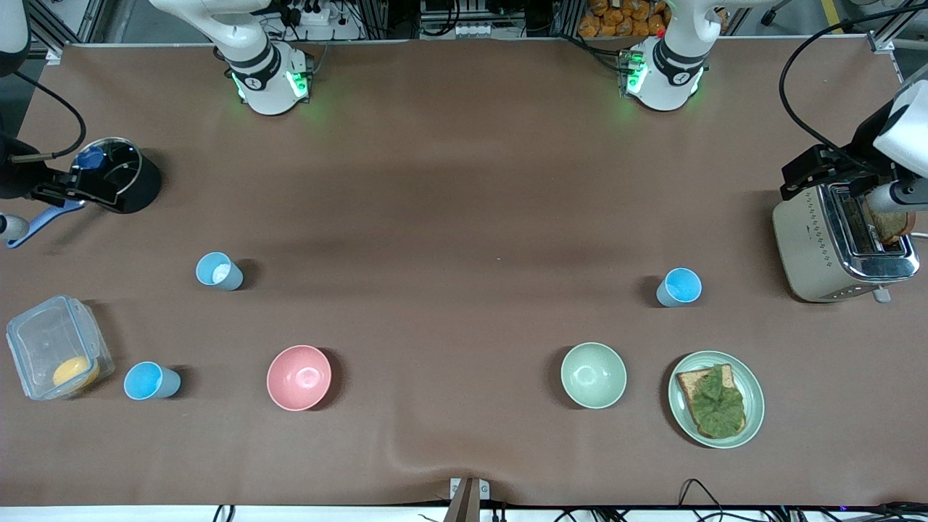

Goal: Stack blue cups with both arms
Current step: 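Lower the right gripper to one blue cup while the left gripper reaches another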

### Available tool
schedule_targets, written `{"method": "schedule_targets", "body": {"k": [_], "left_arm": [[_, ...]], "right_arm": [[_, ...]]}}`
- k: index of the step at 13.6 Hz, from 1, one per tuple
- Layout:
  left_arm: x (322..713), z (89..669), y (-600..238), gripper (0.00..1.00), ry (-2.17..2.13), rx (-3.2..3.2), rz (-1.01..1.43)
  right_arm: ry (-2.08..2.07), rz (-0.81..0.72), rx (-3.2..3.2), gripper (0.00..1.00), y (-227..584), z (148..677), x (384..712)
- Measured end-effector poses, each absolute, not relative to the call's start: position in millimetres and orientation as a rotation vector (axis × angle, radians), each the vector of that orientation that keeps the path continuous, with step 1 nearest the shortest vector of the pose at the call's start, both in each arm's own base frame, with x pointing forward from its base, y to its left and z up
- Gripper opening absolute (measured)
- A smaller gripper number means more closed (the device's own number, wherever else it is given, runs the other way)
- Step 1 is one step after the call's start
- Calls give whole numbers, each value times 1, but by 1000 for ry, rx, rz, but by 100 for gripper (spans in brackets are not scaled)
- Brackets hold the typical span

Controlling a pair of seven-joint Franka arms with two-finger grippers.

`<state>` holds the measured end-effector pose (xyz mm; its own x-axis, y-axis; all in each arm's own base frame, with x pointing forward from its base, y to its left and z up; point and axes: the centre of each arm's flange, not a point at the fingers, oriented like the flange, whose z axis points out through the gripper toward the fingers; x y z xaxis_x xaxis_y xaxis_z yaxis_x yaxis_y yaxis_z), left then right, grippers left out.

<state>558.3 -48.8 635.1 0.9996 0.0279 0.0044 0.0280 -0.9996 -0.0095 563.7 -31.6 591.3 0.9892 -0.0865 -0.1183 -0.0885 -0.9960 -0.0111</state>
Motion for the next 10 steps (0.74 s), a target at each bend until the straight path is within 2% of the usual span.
{"method": "schedule_targets", "body": {"k": [7,10], "left_arm": [[558,627,-41,100,-24,-3126,43],[569,575,-41,100,-12,-3122,118]], "right_arm": [[137,184,-3117,100,-32,591,564],[137,185,-3117,100,-32,591,564]]}}
